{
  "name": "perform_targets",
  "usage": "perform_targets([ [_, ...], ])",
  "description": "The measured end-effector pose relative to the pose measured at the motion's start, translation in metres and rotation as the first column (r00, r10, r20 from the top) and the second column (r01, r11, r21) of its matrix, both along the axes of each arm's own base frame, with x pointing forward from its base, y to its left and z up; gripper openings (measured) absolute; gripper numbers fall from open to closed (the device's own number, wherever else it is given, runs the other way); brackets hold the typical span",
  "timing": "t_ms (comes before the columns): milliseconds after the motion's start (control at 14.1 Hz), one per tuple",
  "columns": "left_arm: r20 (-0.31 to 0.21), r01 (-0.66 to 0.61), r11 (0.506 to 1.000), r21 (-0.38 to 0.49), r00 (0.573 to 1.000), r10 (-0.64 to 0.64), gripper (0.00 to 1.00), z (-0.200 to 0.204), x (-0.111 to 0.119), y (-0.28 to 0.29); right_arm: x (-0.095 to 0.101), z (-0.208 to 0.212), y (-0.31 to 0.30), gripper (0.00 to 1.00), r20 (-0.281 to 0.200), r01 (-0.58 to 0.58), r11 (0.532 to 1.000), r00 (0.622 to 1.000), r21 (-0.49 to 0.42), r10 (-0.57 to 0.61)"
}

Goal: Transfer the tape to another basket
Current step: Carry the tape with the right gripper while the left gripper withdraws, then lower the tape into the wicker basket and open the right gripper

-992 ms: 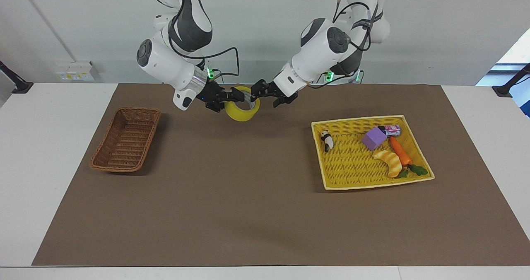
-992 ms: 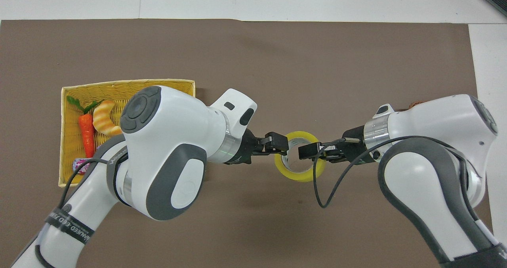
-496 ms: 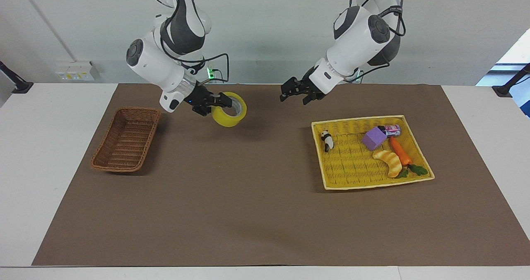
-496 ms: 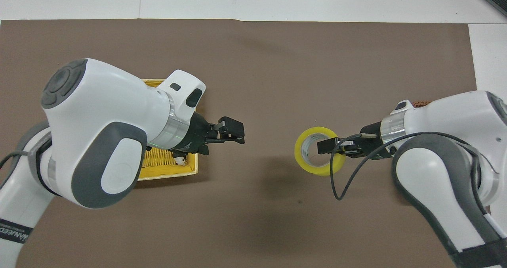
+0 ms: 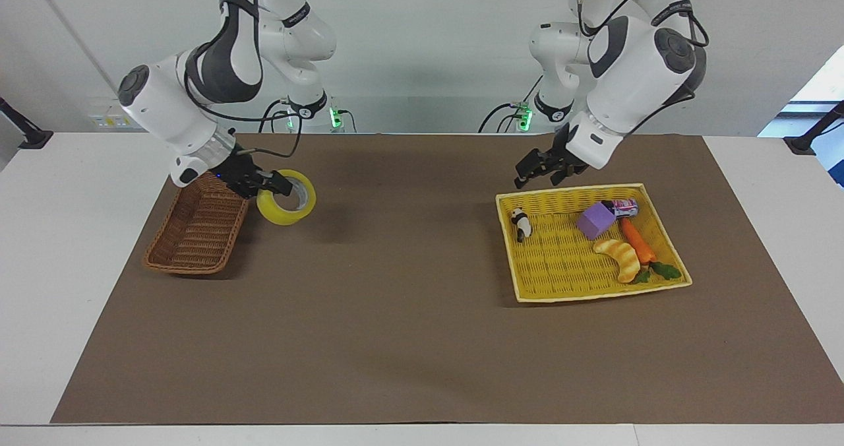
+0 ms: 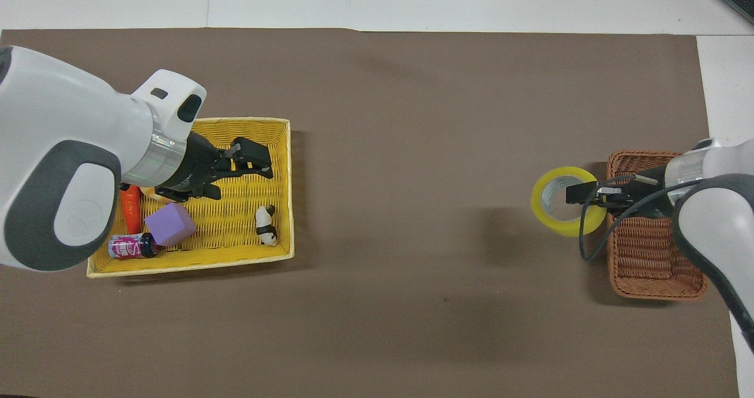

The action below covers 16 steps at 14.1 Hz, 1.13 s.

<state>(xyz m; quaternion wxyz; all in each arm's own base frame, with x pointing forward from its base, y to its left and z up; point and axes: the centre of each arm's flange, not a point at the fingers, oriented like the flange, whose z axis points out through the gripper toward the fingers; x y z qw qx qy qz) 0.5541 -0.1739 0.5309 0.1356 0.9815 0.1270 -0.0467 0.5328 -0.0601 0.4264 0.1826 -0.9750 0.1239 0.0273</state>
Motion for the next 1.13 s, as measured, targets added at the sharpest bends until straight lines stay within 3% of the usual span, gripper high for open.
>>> perform_targets([
  [283,0.068,0.043,0.998,0.039,0.997,-0.046,1.00,0.016,0.017,0.059,0.002,-0.025,-0.082,0.01,0.021,0.064,0.998,0.998,-0.001,-0.064],
  [638,0.086,0.166,0.961,0.219,0.978,-0.189,1.00,0.037,0.020,0.085,-0.002,-0.042,-0.127,0.01,0.037,0.055,0.998,0.998,0.004,-0.056],
  [850,0.033,0.252,0.930,0.268,0.962,-0.270,1.00,0.052,0.014,0.103,-0.012,-0.056,-0.151,0.01,0.045,0.018,1.000,0.999,0.012,-0.019],
  [1133,-0.041,0.280,0.917,0.285,0.959,-0.281,1.00,0.088,0.000,0.125,-0.023,-0.062,-0.163,0.01,0.036,-0.022,0.999,0.999,0.035,0.021],
])
